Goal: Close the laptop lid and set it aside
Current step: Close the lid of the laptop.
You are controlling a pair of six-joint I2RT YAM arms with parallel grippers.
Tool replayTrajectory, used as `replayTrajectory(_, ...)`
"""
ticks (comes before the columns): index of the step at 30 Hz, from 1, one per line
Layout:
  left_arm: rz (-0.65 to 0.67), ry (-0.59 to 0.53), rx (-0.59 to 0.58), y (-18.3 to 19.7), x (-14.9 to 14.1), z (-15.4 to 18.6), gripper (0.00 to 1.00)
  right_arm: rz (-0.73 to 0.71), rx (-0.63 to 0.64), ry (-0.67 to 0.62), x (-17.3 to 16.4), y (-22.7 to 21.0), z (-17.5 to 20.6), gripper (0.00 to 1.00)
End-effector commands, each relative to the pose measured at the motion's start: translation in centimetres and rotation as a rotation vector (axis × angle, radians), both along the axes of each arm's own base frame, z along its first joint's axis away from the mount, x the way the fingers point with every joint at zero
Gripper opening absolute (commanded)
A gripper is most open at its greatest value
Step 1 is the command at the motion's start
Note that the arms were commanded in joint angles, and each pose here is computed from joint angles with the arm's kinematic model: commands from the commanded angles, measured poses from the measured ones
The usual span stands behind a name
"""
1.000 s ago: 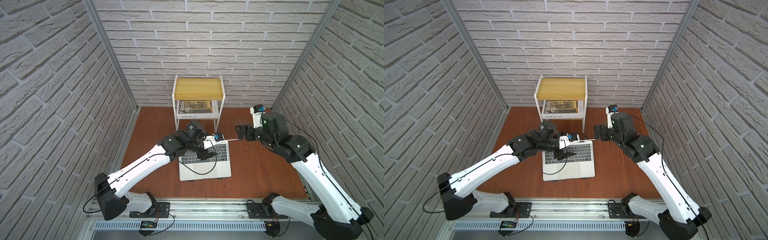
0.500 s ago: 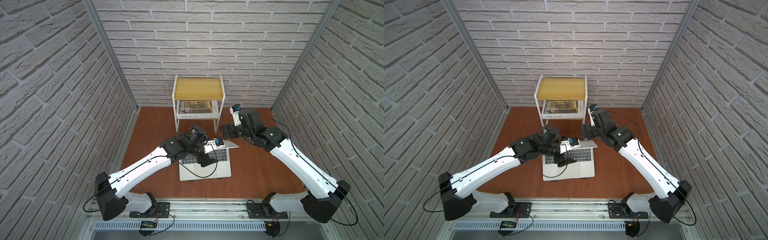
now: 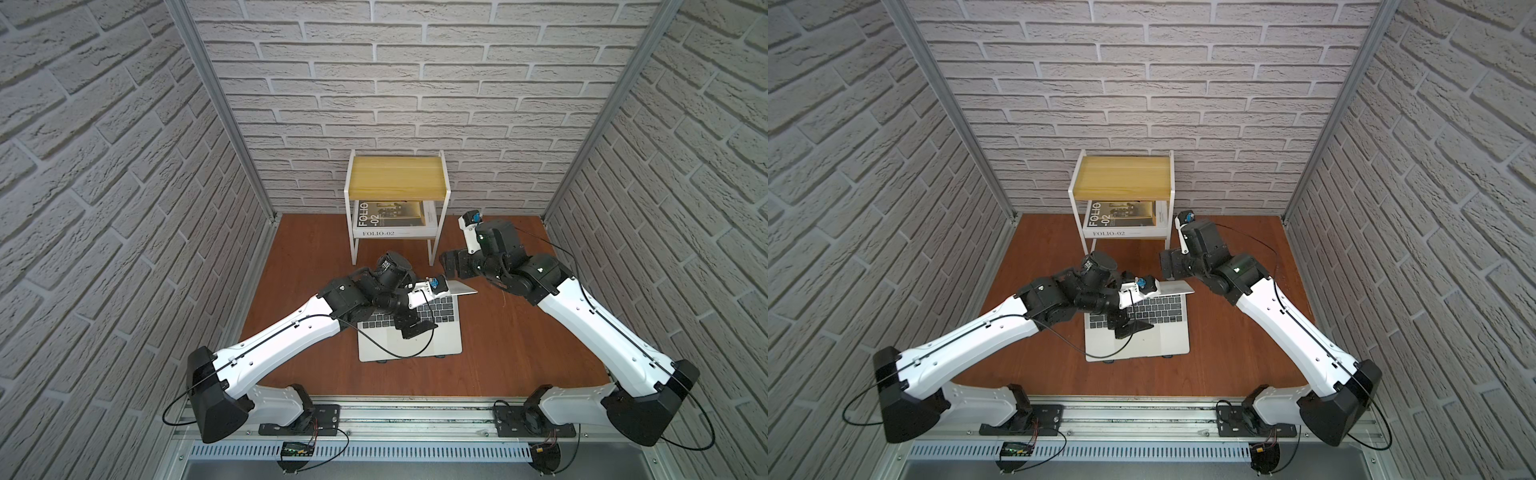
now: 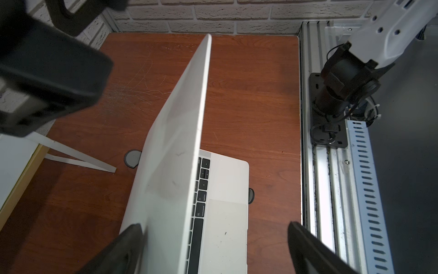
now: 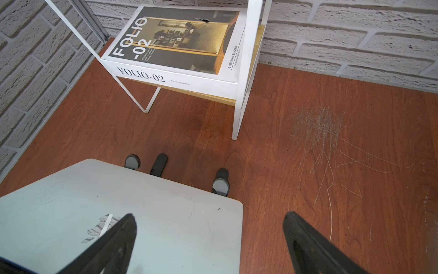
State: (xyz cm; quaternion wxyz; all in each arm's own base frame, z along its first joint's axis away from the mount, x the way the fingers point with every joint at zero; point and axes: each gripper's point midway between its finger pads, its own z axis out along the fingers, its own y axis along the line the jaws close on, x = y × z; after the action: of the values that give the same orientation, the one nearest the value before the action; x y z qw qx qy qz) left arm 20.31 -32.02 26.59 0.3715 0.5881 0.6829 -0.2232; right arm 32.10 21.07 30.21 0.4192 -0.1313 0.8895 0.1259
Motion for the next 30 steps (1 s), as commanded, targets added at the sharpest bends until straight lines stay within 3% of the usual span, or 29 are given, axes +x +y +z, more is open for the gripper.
replayTrajectory(1,-0.005,0.013,0.008,0.7,-0.9,0.1,0.98,0.013,0.029,-0.019,-0.2,0.5,0.3,0.99)
replayTrajectory(9,-0.001,-0.028,-0.062,0.5,-0.9,2.1,0.98,0.025,0.029,0.012,-0.8,0.8,-1.2,1.00)
replayTrajectory(19,-0.055,-0.150,-0.279,-0.1,-1.8,8.7,0.98,0.033,0.020,0.026,-1.3,1.0,-2.7,1.00)
replayTrajectory(25,0.163,-0.265,-0.485,2.5,1.6,14.0,0.98,0.035,0.007,0.039,-1.6,1.0,-3.6,1.00)
replayTrajectory(27,0.281,-0.237,-0.563,4.6,3.5,15.2,0.98,0.030,0.004,0.040,-1.7,0.9,-3.8,1.00)
replayTrajectory(30,0.500,-0.144,-0.624,8.6,7.3,14.1,0.97,0.029,0.002,0.036,-1.8,0.8,-4.1,1.00)
